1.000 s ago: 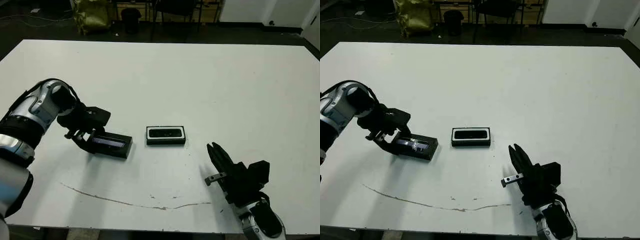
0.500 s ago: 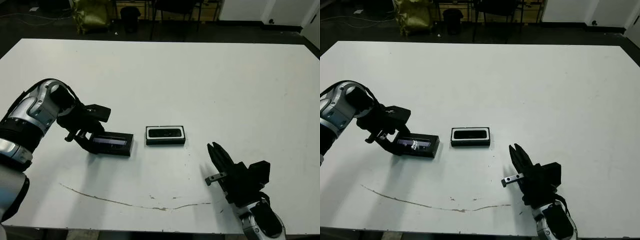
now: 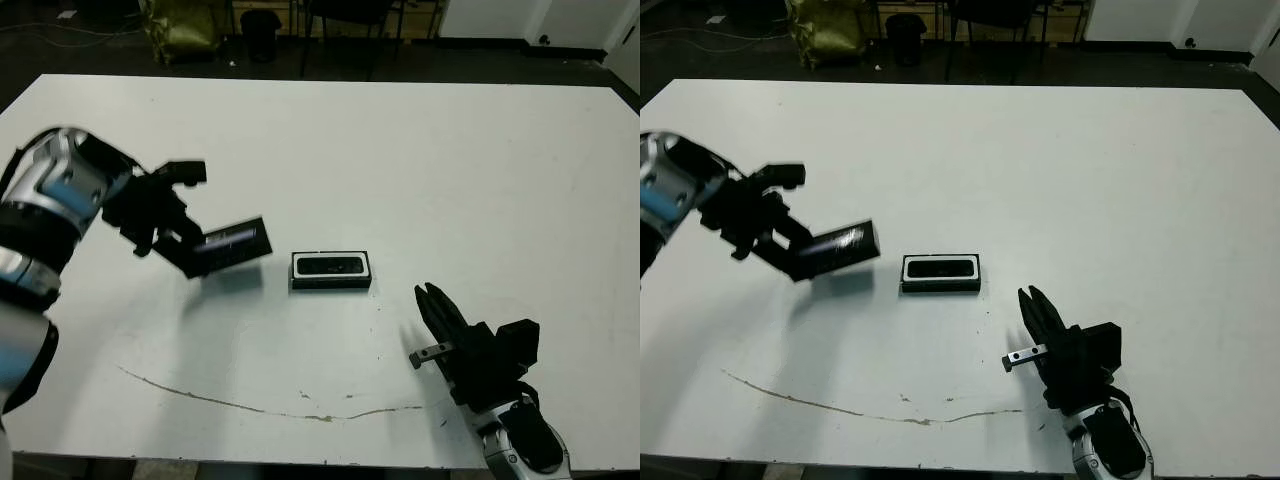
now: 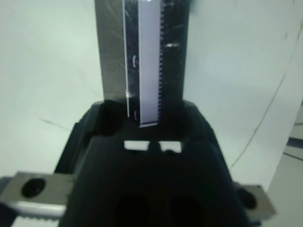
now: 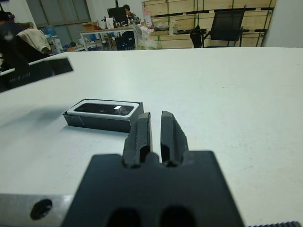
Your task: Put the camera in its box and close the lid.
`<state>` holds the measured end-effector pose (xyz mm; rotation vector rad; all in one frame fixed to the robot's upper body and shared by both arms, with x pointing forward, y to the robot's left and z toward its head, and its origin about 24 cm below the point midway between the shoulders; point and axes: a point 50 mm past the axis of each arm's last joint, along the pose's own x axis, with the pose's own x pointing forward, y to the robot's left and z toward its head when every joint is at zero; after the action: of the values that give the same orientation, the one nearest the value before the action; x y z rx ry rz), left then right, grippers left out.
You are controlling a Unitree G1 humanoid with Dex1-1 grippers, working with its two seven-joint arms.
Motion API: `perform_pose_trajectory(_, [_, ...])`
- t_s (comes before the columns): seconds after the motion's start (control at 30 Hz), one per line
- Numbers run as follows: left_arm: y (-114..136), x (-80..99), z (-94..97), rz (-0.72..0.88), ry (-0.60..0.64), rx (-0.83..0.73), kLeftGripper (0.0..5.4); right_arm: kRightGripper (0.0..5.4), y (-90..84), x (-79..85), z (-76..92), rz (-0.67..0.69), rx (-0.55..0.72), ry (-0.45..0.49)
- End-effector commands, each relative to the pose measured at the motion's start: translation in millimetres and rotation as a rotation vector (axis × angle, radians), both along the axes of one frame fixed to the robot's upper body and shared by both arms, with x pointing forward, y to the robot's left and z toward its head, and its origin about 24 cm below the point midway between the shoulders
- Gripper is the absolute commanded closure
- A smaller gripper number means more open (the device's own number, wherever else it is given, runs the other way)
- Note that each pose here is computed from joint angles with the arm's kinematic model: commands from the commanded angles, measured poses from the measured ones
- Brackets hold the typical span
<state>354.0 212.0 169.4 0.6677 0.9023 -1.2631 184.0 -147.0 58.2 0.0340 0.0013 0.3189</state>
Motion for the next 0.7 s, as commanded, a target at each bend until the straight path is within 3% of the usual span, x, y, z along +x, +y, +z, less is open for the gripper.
perform_pose_trajectory(0.03, [-7.2,4.5,9.3,-0.018,-0.033,0.016,3.15,5.4,-0.8,-1.2,-4.7,-0.012,-0.007,0.038])
perform_pose_trajectory(0.27, [-36.8,8.2,16.0,-0.141,-0.117,0.036,3.15,5.4,0.4,-2.4,-6.3,-0.016,-0.003,0.042])
perform_pose_trajectory(0.7, [-80.0,-1.9,-2.9,-0.279,-0.086,-0.048,3.15,5.4,1.7,-4.6,-6.3,-0.022,-0.004,0.052])
